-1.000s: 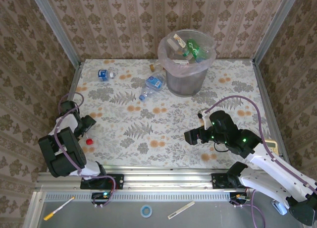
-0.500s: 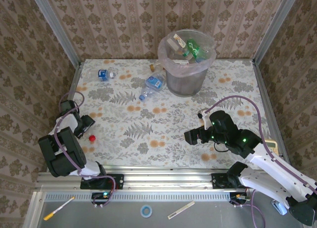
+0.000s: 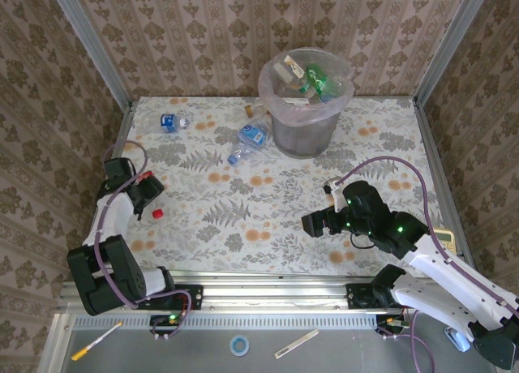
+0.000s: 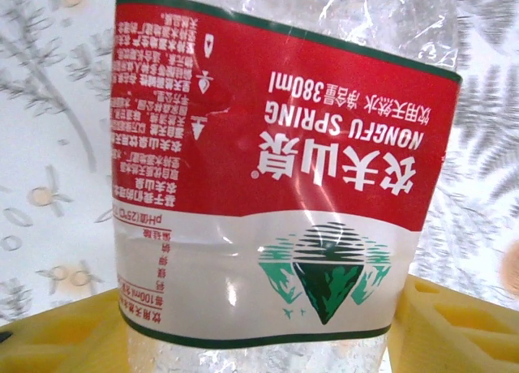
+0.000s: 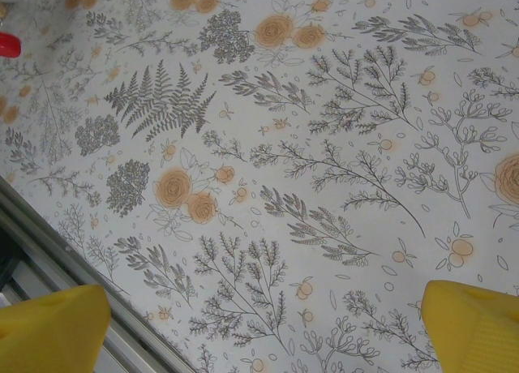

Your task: Throw the plastic bottles in the bin

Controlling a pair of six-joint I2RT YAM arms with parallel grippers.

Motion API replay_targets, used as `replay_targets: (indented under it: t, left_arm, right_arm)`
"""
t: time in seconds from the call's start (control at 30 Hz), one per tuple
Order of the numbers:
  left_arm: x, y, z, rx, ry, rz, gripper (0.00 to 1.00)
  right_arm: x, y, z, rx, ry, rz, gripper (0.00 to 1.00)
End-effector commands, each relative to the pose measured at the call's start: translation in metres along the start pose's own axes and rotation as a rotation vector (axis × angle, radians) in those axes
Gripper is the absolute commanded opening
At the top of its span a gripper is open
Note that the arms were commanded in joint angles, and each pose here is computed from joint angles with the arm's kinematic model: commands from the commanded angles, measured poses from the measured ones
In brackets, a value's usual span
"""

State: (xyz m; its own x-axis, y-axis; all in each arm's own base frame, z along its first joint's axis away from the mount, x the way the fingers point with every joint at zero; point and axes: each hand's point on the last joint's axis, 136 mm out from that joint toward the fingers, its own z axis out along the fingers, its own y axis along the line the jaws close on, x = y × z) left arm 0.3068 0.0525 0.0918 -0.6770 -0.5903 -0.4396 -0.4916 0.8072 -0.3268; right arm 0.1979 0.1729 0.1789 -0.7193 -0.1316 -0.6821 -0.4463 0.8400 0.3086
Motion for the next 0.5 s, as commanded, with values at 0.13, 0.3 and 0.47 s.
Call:
replay_targets:
  t: [0.13, 0.3, 0.47]
  left_arm:
    - [-0.006, -0.059, -0.02, 0.161, -0.068, 0.126, 0.67]
    - [-0.004, -0.093, -0.036, 0.241, -0.101, 0.201, 0.67]
    - [0.001, -0.123, -0.051, 0.31, -0.118, 0.273, 0.67]
  right_arm:
    - [0.002, -0.001, -0.002, -0.002, 0.0, -0.001, 1.0]
    - [0.002, -0.001, -0.002, 0.0, 0.001, 0.001, 1.0]
    - [0.0, 0.0, -0.005, -0.002, -0.003, 0.002, 1.0]
